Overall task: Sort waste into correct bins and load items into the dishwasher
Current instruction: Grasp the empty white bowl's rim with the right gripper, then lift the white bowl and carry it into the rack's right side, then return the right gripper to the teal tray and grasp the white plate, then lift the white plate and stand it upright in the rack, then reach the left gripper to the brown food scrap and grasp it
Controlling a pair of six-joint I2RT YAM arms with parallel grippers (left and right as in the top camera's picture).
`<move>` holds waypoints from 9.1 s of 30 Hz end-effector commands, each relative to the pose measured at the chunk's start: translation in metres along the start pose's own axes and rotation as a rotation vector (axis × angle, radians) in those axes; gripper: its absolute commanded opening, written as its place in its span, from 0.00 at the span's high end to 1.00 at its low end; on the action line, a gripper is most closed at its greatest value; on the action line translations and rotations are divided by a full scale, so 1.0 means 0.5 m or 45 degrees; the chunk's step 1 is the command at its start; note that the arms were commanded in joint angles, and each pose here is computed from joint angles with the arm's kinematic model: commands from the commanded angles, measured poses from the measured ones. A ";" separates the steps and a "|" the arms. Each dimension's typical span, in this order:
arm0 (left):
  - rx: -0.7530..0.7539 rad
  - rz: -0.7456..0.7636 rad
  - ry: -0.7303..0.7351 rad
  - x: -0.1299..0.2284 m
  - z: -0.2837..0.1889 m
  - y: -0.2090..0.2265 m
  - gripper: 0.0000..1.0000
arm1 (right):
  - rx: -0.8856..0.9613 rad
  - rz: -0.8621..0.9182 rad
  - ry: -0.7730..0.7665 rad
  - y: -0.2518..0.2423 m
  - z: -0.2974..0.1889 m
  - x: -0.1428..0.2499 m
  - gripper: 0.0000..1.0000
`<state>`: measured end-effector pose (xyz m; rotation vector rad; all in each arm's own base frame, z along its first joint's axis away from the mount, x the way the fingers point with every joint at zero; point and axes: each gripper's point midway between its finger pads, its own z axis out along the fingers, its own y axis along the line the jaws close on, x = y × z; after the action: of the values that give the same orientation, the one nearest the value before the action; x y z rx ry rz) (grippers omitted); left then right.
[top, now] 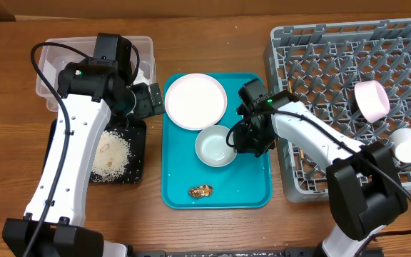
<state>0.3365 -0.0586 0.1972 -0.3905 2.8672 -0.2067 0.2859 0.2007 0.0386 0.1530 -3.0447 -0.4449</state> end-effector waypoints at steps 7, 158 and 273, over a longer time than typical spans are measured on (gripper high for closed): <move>0.012 -0.017 -0.004 0.001 -0.003 -0.002 0.00 | 0.108 0.122 -0.040 -0.030 0.001 -0.008 0.81; -0.130 -0.299 -0.005 -0.024 -0.016 0.150 0.00 | 0.076 0.113 -0.343 0.035 0.054 -0.261 0.48; -0.325 0.850 0.856 0.382 0.215 -0.117 0.00 | 0.221 0.528 -0.588 -0.293 -0.456 -0.058 0.00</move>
<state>0.2132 -0.1832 0.0794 0.6662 3.4097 0.1045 0.3442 -0.0011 0.2122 -0.6562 -3.4128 -0.1891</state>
